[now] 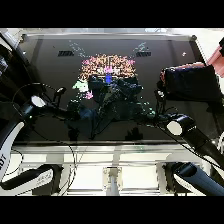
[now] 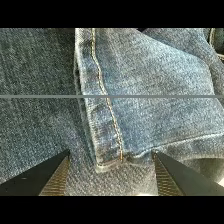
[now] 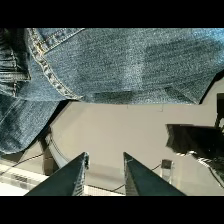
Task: Fold the clothes and pants, and hang the long-sleeved shirts on hangers.
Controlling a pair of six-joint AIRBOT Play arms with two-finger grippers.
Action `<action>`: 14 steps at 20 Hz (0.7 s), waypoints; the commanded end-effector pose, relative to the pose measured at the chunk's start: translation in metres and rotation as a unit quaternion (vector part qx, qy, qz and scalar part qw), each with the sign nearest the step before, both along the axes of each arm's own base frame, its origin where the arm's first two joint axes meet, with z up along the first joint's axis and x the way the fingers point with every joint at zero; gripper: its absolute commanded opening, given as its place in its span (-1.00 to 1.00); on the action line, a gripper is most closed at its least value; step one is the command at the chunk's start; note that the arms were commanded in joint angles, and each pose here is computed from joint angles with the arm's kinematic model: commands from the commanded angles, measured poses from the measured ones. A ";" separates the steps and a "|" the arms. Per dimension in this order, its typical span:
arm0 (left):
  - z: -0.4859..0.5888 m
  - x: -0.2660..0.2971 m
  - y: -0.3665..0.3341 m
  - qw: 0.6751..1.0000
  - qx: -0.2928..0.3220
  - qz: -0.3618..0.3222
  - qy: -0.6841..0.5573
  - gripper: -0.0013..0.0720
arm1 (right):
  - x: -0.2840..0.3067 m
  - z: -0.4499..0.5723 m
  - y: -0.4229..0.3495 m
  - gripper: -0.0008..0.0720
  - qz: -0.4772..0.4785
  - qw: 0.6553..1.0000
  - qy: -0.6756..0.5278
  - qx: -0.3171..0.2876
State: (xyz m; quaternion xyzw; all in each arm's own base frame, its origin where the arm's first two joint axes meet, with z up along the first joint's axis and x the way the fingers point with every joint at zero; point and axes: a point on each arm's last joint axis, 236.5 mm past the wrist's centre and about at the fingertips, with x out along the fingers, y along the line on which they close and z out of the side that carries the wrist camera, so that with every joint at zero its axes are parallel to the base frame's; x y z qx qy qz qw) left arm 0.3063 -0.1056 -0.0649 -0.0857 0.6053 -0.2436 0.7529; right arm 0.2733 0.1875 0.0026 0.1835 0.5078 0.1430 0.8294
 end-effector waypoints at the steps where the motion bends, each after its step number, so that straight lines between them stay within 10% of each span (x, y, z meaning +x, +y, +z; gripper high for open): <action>1: -0.001 -0.005 -0.001 1.000 -0.001 -0.006 0.009 0.67 | -0.001 0.000 0.000 -0.22 0.000 1.000 0.003 0.001; 10: 0.012 0.006 -0.021 0.998 -0.049 -0.019 -0.024 0.53 | -0.002 -0.001 0.000 -0.22 0.001 1.000 0.005 0.000; 13: 0.008 0.005 -0.021 0.998 -0.049 -0.019 -0.018 0.09 | -0.002 -0.001 0.000 -0.22 0.001 1.000 0.005 0.000; 14: 0.007 0.002 -0.022 0.998 -0.051 -0.022 -0.011 -0.34 | -0.002 -0.001 0.001 -0.22 0.000 1.000 0.006 0.002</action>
